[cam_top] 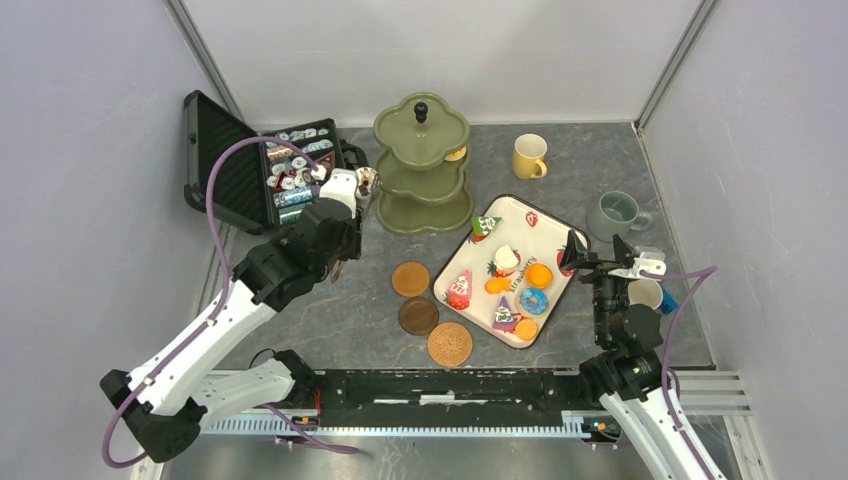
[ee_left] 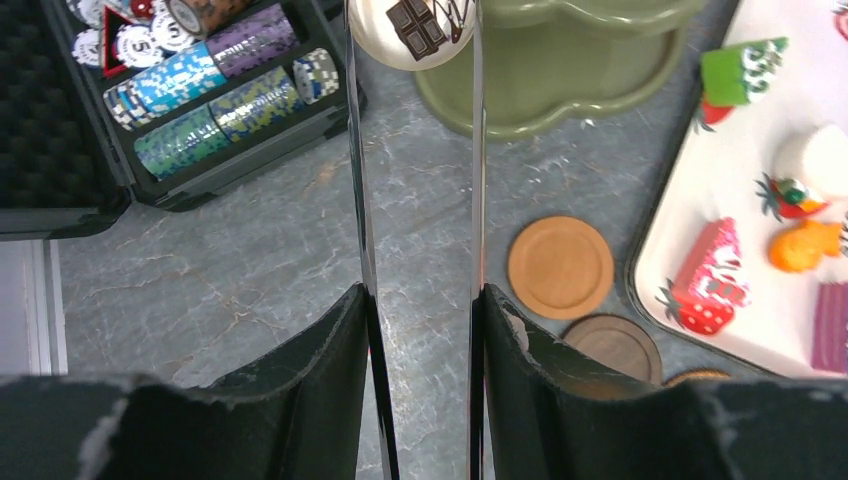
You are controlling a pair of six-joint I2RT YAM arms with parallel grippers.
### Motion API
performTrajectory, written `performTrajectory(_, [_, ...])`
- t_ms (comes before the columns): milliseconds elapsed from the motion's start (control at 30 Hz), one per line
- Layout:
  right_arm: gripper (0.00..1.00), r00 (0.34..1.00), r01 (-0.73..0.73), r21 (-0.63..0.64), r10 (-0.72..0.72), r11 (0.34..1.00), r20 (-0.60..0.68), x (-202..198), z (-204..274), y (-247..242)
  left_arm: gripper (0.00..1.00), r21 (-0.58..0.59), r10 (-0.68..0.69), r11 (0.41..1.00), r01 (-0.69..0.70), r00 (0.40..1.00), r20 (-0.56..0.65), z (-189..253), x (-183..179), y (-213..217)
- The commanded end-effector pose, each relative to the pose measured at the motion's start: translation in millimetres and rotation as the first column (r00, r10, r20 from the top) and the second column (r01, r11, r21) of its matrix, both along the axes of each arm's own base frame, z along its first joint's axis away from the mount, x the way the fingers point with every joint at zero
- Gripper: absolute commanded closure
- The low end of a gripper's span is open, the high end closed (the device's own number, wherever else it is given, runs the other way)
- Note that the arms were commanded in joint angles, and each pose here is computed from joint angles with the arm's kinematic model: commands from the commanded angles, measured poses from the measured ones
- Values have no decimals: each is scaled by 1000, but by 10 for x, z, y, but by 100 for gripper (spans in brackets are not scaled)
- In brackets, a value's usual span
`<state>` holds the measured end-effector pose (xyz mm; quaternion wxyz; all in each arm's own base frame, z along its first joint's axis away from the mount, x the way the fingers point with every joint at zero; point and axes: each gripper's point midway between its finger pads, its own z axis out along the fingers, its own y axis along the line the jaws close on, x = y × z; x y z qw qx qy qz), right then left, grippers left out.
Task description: Serve the afternoon tea
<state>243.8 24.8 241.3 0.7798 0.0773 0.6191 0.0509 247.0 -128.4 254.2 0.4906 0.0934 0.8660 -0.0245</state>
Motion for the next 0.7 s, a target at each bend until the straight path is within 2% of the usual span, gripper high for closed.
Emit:
performTrajectory(0, [2,1000,8,20,-8,1000,18,4,39,-10,58,-9,69,998,-68,991,112,112,319,74])
performTrajectory(100, [2,1000,7,20,-7,1000,21,1,47,-9,58,-20,106,994,-104,982,155,118,557,82])
performTrajectory(233, [2,1000,7,19,-8,1000,19,2,41,-10,59,-58,154,988,-147,977,147,157,887,94])
performTrajectory(667, [2,999,5,30,-6,1000,38,-32,89,-20,60,-64,70,996,-62,990,122,141,1443,-300])
